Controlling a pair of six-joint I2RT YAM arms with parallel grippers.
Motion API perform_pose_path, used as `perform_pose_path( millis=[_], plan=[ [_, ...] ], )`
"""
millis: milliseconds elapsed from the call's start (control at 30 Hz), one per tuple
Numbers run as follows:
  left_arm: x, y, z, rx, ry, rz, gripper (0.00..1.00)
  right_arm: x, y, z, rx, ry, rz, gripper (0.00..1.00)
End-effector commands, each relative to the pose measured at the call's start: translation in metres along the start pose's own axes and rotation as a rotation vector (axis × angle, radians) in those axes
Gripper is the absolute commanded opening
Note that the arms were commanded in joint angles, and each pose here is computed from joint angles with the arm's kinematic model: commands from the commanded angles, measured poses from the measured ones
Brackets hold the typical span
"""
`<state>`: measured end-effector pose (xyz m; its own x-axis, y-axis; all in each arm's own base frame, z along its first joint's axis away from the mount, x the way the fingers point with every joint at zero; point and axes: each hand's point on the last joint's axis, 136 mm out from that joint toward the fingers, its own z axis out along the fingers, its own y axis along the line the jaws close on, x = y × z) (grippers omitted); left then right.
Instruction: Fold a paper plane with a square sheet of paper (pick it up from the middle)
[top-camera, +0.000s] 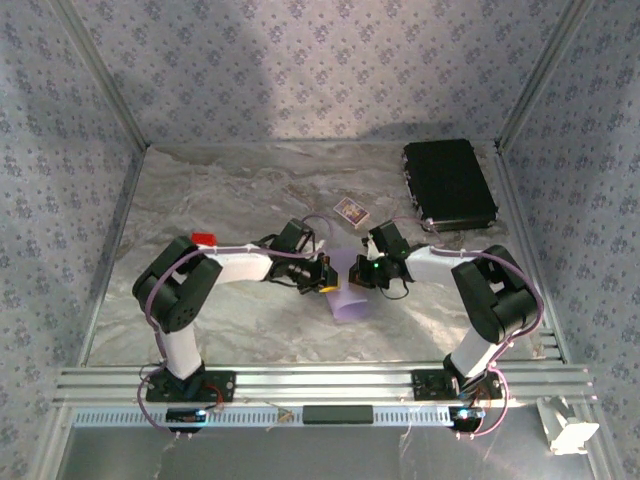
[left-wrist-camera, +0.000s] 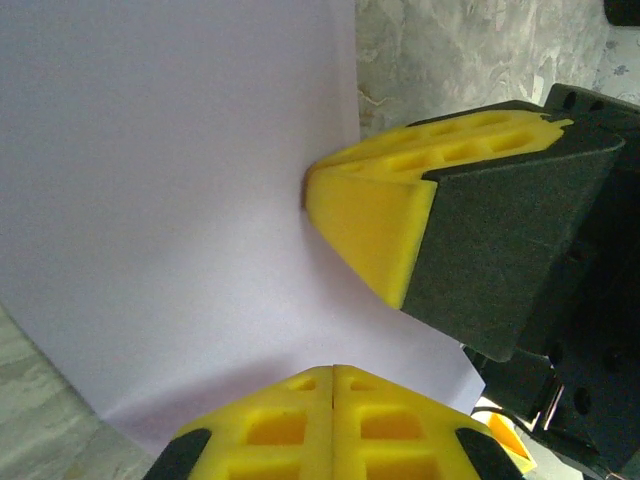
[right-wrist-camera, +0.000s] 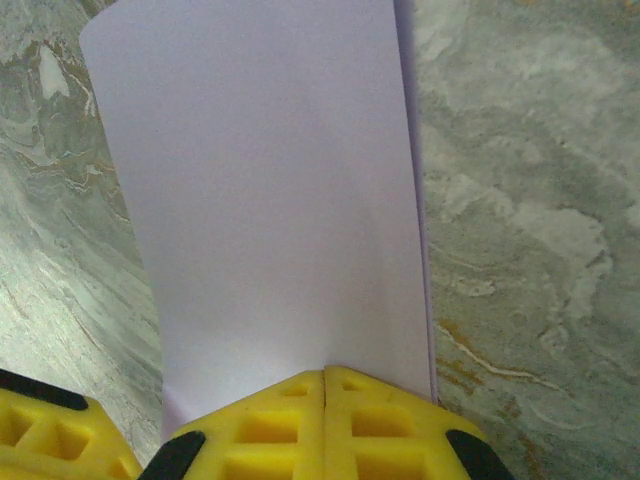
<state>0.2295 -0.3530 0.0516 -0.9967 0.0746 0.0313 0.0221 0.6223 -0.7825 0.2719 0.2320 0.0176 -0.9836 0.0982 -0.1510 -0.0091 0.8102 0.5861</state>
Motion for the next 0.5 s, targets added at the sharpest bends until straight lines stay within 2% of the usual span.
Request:
perform_pose_path(
  millis=[0, 267, 467],
  plan=[
    [0.002, 0.013, 0.007, -0.020, -0.003, -0.029, 0.00, 0.030, -0.047, 0.004, 0.169, 0.074, 0.080, 0.00],
    [0.014, 0.052, 0.015, -0.090, -0.002, -0.043, 0.00, 0.033, -0.050, 0.004, 0.174, 0.075, 0.087, 0.00],
    [0.019, 0.057, 0.012, -0.120, -0.005, -0.014, 0.00, 0.032, -0.050, 0.002, 0.173, 0.065, 0.087, 0.00]
  ],
)
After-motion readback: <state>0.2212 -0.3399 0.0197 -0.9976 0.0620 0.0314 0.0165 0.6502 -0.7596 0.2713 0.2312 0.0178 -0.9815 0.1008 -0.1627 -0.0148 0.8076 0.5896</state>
